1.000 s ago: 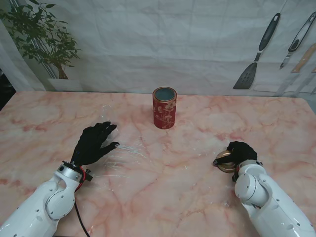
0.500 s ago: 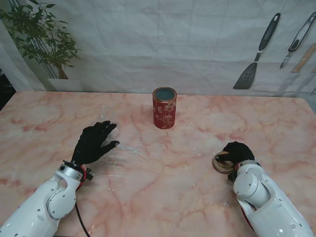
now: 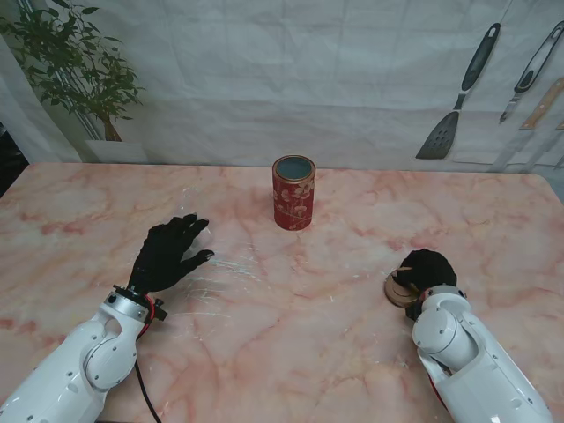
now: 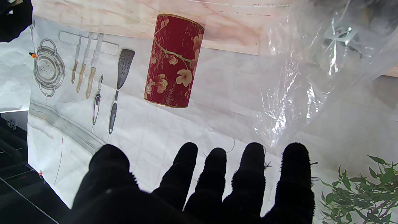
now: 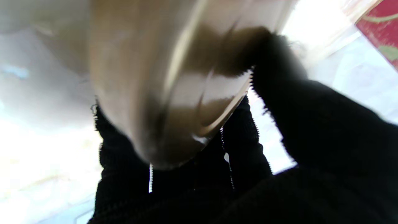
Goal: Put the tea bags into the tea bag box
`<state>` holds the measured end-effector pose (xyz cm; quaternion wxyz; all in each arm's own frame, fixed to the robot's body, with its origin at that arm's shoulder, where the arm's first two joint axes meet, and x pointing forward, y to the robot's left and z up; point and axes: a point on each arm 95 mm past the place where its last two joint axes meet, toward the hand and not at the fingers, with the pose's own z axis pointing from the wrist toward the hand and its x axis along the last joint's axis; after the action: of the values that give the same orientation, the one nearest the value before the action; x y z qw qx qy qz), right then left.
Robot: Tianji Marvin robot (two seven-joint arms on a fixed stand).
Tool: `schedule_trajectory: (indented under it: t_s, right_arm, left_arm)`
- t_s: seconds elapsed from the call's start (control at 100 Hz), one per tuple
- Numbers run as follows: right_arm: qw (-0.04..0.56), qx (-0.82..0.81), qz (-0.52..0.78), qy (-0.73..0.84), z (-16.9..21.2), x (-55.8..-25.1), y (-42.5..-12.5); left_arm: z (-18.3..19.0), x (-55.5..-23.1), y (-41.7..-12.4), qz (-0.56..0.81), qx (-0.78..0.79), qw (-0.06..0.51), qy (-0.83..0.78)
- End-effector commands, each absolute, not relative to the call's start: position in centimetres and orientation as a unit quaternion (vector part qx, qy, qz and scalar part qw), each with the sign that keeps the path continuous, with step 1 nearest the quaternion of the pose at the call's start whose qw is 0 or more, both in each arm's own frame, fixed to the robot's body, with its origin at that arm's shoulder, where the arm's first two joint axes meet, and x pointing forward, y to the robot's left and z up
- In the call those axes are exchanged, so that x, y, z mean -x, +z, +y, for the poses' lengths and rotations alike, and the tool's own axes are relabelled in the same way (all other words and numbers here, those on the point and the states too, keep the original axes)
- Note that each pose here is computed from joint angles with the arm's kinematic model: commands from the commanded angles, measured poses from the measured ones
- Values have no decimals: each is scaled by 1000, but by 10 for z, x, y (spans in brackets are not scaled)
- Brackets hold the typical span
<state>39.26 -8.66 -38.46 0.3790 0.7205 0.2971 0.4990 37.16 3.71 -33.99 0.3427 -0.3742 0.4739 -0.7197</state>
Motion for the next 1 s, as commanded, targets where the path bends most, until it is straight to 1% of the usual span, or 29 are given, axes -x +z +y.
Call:
schedule_trajectory:
  t_s: [0.0, 0.3, 0.99]
  right_arm:
    - [370, -725, 291, 502, -83, -395, -386]
    - [373, -715, 266, 528, -81, -408, -363]
    - [384, -693, 278, 543, -68, -428, -343]
  left_arm:
    - [35, -374, -336, 476, 372, 340, -721]
    - [35, -374, -336, 478, 372, 337, -721]
    - [33, -374, -337, 490, 371, 331, -716]
